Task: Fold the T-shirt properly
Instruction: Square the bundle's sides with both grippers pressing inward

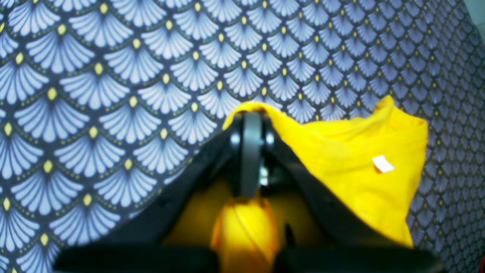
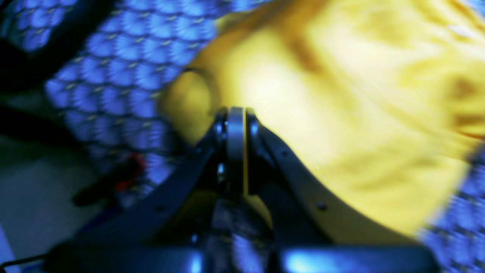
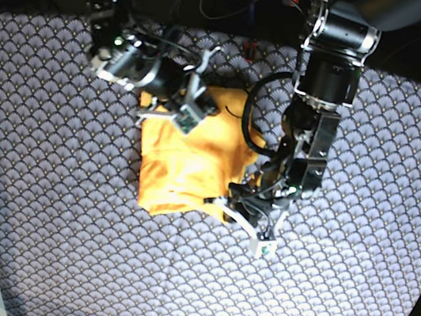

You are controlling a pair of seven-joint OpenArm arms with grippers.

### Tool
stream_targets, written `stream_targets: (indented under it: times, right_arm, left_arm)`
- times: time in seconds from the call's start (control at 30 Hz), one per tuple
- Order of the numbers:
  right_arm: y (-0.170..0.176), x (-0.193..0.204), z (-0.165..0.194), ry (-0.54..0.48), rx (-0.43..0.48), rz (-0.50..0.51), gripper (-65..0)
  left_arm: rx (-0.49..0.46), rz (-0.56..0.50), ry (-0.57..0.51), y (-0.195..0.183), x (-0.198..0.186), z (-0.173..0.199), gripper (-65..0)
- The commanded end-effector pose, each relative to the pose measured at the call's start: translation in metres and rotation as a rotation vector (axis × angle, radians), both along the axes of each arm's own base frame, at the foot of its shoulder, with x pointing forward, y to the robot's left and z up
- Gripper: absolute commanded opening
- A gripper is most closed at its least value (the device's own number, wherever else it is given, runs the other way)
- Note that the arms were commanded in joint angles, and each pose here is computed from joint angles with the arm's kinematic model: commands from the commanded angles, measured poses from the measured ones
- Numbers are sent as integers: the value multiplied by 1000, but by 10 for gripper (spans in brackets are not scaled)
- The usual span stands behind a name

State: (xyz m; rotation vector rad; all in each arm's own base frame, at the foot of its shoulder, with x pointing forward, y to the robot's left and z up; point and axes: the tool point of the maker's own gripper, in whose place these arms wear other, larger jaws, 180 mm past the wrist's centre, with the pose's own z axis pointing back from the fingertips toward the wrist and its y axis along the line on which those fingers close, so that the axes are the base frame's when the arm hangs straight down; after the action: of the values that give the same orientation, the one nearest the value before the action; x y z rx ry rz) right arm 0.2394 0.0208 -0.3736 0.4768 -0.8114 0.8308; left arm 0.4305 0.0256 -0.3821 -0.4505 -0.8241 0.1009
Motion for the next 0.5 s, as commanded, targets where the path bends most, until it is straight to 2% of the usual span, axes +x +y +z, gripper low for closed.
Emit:
stream_targets:
  times: [0.0, 0.17, 0.3, 0.47]
  right_arm:
    - [6, 5, 7, -20, 32, 6, -650]
    - [14, 1, -13, 36, 74, -1, -650]
    - [14, -4, -24, 67, 73, -4, -650]
    - [5, -8, -15, 36, 54, 4, -650]
  left_arm:
    - [-22, 2, -66, -3, 15, 23, -650]
    - [-22, 2, -66, -3, 15, 23, -650]
    - [-21, 3, -68, -3, 15, 23, -650]
    - [-25, 3, -90, 5, 17, 35, -650]
